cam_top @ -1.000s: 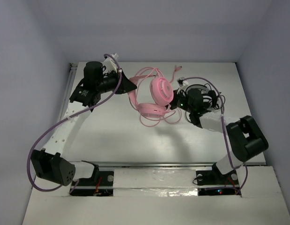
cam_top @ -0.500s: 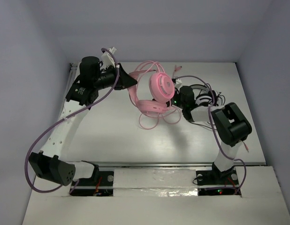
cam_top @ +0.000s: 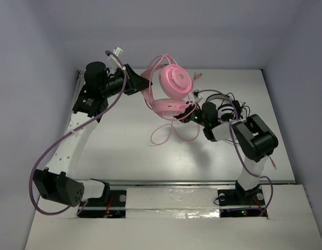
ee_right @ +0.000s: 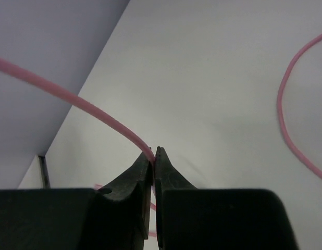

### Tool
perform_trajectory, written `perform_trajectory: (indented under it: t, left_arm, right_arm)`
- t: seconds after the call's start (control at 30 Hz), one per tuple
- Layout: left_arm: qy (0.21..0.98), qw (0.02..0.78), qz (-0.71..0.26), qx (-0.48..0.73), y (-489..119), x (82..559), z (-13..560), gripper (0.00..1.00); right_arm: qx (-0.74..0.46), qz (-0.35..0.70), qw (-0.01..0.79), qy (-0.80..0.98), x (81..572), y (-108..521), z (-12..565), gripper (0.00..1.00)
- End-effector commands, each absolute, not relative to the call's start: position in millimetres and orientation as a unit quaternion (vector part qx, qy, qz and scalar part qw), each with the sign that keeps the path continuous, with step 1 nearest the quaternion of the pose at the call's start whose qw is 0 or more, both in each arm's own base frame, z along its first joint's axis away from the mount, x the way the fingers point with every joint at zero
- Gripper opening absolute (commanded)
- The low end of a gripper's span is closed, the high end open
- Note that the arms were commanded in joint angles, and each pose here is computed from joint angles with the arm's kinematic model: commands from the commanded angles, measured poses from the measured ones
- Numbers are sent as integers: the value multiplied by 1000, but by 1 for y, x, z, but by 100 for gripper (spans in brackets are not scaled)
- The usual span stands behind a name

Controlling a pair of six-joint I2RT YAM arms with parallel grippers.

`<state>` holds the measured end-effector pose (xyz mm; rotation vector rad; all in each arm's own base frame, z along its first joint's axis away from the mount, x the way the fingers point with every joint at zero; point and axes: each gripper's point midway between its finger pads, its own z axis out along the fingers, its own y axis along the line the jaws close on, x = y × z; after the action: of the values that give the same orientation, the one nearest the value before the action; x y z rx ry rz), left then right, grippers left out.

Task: Wrap the headphones

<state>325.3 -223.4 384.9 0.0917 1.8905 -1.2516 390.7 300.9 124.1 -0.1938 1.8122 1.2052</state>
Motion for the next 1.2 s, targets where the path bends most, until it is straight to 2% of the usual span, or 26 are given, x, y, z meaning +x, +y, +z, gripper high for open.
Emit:
perform_trajectory:
  t: [0.0, 0.4, 0.7, 0.93, 1.03, 1.17]
  left_arm:
    - [689, 470, -552, -1, -215, 328, 433, 0]
    - [643, 566, -469, -217, -131, 383, 402, 0]
    - [654, 632, -301, -288, -65, 401, 381, 0]
    - [719, 606, -205, -271, -51, 405, 335, 0]
    - [760, 568, -193, -251, -58, 408, 309, 0]
    - [797, 539, -149, -231, -54, 415, 276, 0]
  right_arm:
    - [-89, 525, 494, 688, 368, 309, 172, 0]
    - [-147, 457, 418, 771, 286, 364, 155, 0]
    - [-190, 426, 372, 802, 223, 372, 148, 0]
    - [-214, 389, 379, 812, 195, 365, 173, 0]
    - [-217, 357, 386, 822, 191, 357, 182, 0]
    - [-228, 367, 393, 812, 179, 353, 214, 0]
